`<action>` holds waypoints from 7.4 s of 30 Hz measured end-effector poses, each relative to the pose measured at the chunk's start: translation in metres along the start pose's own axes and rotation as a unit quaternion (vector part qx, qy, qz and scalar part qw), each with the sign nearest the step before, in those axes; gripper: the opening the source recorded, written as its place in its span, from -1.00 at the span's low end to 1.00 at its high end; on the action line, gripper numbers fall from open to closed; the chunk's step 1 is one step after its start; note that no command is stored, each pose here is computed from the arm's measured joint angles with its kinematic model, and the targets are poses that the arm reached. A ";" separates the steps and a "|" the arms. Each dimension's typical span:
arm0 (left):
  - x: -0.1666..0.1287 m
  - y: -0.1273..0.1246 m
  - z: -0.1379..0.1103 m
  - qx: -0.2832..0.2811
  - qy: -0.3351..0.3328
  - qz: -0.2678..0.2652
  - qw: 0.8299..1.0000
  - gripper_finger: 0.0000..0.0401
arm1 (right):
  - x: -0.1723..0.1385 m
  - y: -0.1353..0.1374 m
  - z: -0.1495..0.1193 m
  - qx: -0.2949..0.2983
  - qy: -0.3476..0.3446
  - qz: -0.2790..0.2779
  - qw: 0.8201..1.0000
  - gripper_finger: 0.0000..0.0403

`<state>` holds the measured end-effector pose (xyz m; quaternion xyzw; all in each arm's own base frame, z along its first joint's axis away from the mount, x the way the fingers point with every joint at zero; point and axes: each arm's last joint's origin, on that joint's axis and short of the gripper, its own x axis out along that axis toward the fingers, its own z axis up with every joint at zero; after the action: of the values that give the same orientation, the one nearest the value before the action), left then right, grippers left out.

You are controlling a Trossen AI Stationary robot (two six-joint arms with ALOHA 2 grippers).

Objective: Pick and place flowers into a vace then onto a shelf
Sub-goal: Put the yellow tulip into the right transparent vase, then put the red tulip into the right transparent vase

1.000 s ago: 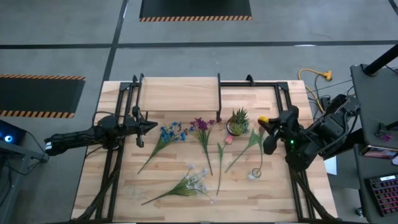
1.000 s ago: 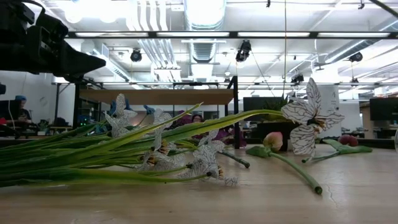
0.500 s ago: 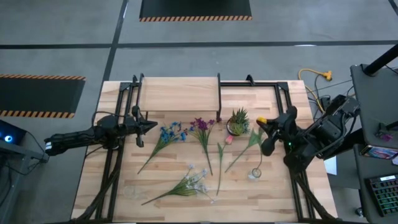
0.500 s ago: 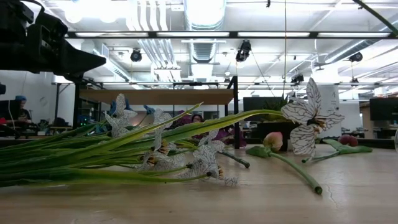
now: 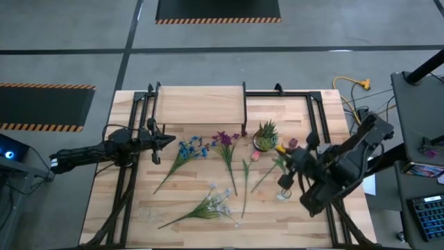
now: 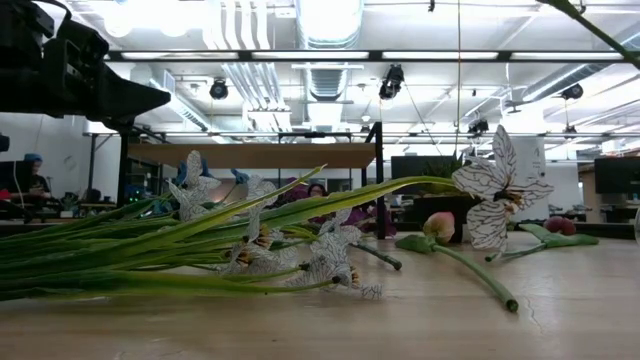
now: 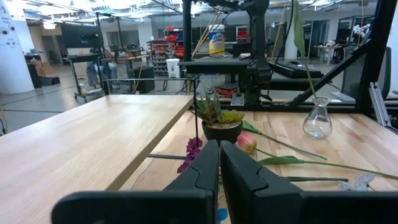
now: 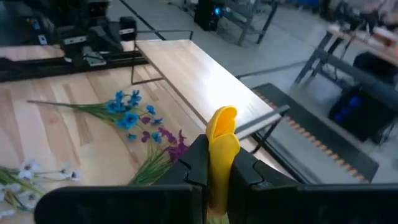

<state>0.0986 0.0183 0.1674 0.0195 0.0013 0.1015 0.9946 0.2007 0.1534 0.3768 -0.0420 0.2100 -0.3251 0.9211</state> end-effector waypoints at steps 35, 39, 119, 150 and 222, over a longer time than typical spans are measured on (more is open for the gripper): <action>0.000 0.000 0.000 0.000 0.000 0.000 1.000 -1.00 | -0.001 0.060 -0.038 -0.045 -0.010 0.001 0.999 -0.66; 0.000 0.000 0.000 0.000 0.000 0.000 1.000 -1.00 | -0.002 0.060 -0.038 -0.041 0.009 0.008 0.999 -0.44; 0.000 0.000 0.000 0.000 0.000 0.000 1.000 -1.00 | -0.041 0.092 -0.031 -0.004 0.021 0.291 0.957 0.11; 0.000 0.000 0.000 0.000 0.000 0.000 1.000 -1.00 | 0.034 -0.003 -0.018 -0.067 -0.262 0.383 0.883 0.11; -0.001 0.000 0.011 0.004 -0.056 0.002 0.998 -1.00 | 0.056 -0.107 -0.130 0.486 0.180 -0.055 0.854 0.11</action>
<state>0.0979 0.0182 0.1783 0.0295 -0.0541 0.1025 0.9928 0.1237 0.0425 0.2621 0.4582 0.1845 -0.4382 0.7510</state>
